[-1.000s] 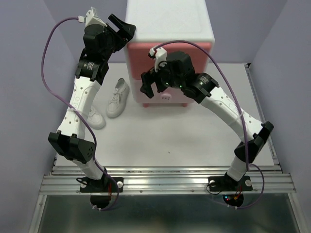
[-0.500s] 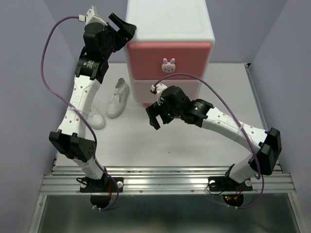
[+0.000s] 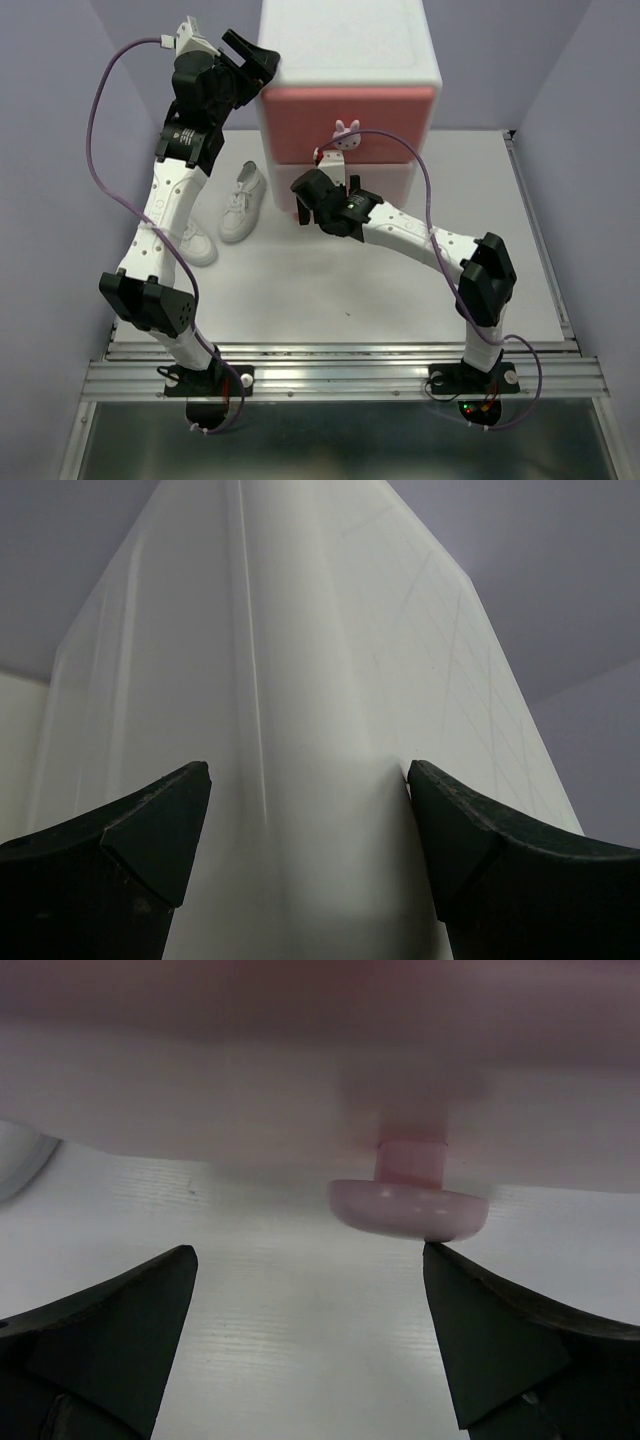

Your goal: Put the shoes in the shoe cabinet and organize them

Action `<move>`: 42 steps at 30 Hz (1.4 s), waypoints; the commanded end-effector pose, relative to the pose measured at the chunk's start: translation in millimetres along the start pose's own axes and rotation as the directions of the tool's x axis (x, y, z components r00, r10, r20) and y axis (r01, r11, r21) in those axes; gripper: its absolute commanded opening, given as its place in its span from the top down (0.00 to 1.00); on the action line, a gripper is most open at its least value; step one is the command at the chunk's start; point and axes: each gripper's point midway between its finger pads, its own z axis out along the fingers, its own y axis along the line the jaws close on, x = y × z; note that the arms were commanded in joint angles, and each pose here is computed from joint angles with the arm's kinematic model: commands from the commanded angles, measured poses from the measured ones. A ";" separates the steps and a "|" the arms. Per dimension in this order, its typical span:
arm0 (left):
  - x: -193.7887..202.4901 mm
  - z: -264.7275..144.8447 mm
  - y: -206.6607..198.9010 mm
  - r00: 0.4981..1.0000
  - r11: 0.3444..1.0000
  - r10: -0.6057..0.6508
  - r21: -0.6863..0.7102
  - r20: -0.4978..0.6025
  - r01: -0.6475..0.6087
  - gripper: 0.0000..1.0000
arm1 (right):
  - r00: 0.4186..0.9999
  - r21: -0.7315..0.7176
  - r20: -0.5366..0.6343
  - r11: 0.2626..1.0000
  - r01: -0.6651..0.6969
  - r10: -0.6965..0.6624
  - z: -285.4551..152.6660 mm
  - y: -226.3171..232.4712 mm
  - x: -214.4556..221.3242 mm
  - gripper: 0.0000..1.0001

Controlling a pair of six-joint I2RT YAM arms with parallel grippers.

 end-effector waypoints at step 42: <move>99.2 -10.7 151.1 0.955 0.904 0.035 -0.397 -0.296 -0.157 0.13 | 0.922 -0.025 0.384 0.999 -0.036 0.043 17.9 -45.9 -86.9 0.82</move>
